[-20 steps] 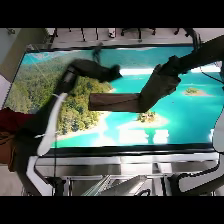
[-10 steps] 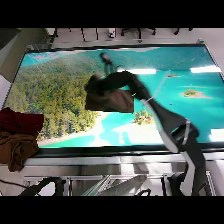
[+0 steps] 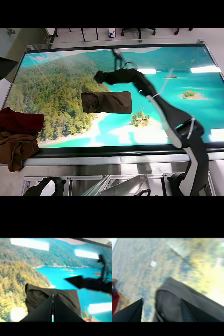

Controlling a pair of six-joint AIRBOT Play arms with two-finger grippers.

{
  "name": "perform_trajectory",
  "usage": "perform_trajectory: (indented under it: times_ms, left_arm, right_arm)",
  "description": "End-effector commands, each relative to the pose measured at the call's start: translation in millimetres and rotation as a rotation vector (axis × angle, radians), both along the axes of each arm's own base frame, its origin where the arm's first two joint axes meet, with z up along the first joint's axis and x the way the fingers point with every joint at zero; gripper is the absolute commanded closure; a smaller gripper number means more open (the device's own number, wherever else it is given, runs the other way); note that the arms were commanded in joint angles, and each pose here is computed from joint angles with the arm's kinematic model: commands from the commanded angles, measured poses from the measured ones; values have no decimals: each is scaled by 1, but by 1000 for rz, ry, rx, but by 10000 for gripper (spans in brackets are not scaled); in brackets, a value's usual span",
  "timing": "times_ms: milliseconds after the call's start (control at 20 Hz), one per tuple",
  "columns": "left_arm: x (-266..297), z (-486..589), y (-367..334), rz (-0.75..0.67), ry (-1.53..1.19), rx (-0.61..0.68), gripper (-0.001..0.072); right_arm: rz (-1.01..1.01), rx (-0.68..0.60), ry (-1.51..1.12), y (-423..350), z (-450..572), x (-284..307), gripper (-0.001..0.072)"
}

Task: Fold the shirts.

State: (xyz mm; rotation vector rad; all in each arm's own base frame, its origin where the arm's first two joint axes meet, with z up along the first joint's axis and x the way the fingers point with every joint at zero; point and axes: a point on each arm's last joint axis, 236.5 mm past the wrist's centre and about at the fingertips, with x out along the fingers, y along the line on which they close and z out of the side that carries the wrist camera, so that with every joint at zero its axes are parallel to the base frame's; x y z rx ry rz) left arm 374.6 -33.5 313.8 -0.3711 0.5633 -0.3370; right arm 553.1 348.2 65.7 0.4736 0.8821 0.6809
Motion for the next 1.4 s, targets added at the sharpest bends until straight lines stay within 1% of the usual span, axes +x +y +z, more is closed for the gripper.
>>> perform_trajectory:
  times_ms: [0,50,100,150,300,400,550,750,800,900,950,1000,1150,1250,1350]
  left_arm:
    - [0,-10,0,0,19,-12,689]
    - [0,-10,0,0,19,-11,689]
    - [0,-10,0,0,20,-12,689]
    - [-1,-10,0,-1,20,-12,689]
    - [-1,-10,0,-1,21,-12,689]
    - [-2,-11,-1,-5,27,-11,689]
    - [-2,-12,-1,-5,28,-11,689]
    - [-2,-12,-1,-5,28,-11,689]
    - [-2,-12,-1,-5,28,-11,689]
    - [-2,-11,-1,-4,27,-11,689]
    - [-2,-12,0,-4,27,-11,689]
    - [-2,-12,-1,-5,27,-11,689]
    - [-2,-12,-1,-5,28,-11,688]
    - [-2,-12,0,-4,27,-11,688]
    - [-2,-11,-1,-4,27,-11,689]
  right_arm:
    - [-46,-105,231,-127,-3,-13,102]
    - [-55,-145,322,-155,-20,-24,56]
    - [-54,-178,403,-174,-39,-35,56]
    - [-47,-186,478,-185,-58,-46,56]
    - [-42,-195,595,-189,-110,-61,66]
    - [-22,-163,636,-177,-134,-62,67]
    - [-6,-57,666,-150,-154,-58,70]
    - [13,-63,695,-128,-180,-64,72]
    - [19,-59,697,-122,-182,-65,144]
    - [38,-59,679,-108,-183,-67,414]
    - [63,-53,655,-102,-177,-66,615]
    - [76,-42,640,-98,-168,-65,692]
    - [55,-20,504,-109,-108,-38,692]
    - [-24,7,395,-148,-58,-10,693]
    - [-157,22,363,-212,-32,8,692]
